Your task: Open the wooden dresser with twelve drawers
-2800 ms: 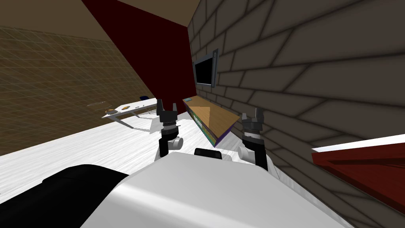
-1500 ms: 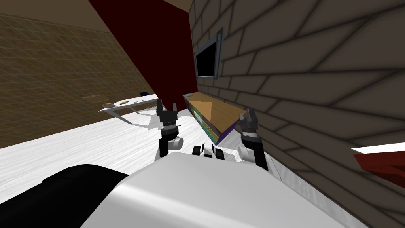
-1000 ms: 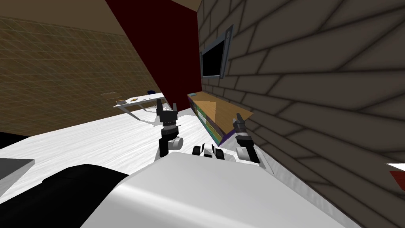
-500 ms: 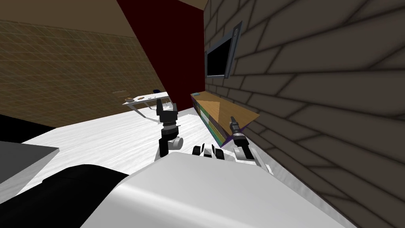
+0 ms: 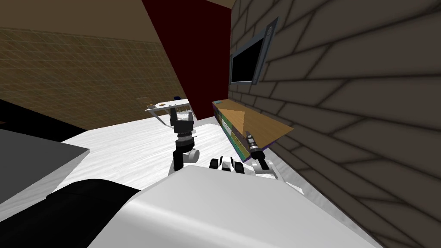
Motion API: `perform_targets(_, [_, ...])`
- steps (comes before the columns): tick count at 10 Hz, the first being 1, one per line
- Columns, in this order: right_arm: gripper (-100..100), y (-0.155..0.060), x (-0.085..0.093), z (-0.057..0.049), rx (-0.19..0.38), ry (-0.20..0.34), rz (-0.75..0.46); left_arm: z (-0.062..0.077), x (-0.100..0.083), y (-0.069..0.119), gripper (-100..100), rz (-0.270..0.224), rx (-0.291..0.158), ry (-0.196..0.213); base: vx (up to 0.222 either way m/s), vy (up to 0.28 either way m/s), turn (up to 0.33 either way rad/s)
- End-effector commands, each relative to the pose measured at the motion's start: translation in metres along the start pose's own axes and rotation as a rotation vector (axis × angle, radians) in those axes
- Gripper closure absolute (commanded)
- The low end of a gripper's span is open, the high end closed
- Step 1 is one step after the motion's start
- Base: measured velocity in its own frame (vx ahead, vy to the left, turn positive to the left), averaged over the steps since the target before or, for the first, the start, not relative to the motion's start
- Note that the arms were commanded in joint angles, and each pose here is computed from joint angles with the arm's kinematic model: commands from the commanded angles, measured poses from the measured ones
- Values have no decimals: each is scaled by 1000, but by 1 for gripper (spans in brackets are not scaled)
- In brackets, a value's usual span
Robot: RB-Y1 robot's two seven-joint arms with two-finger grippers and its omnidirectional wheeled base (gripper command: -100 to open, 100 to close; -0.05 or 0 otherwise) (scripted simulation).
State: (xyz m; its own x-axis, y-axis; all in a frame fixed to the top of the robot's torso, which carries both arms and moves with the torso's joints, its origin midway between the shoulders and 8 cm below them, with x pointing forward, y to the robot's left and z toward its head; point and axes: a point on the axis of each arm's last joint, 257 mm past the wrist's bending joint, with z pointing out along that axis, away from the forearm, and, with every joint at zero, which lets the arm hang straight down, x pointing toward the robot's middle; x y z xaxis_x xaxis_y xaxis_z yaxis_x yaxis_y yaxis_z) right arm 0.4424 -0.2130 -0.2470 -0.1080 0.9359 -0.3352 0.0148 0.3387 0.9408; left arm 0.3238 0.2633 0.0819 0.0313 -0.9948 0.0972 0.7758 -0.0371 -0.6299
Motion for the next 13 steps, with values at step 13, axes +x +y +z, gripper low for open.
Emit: perform_targets(13, [-100, -182, 72, -29, 521, 178, -261, 0, 0, 0, 0, 0, 0, 0, 21, 49, 112])
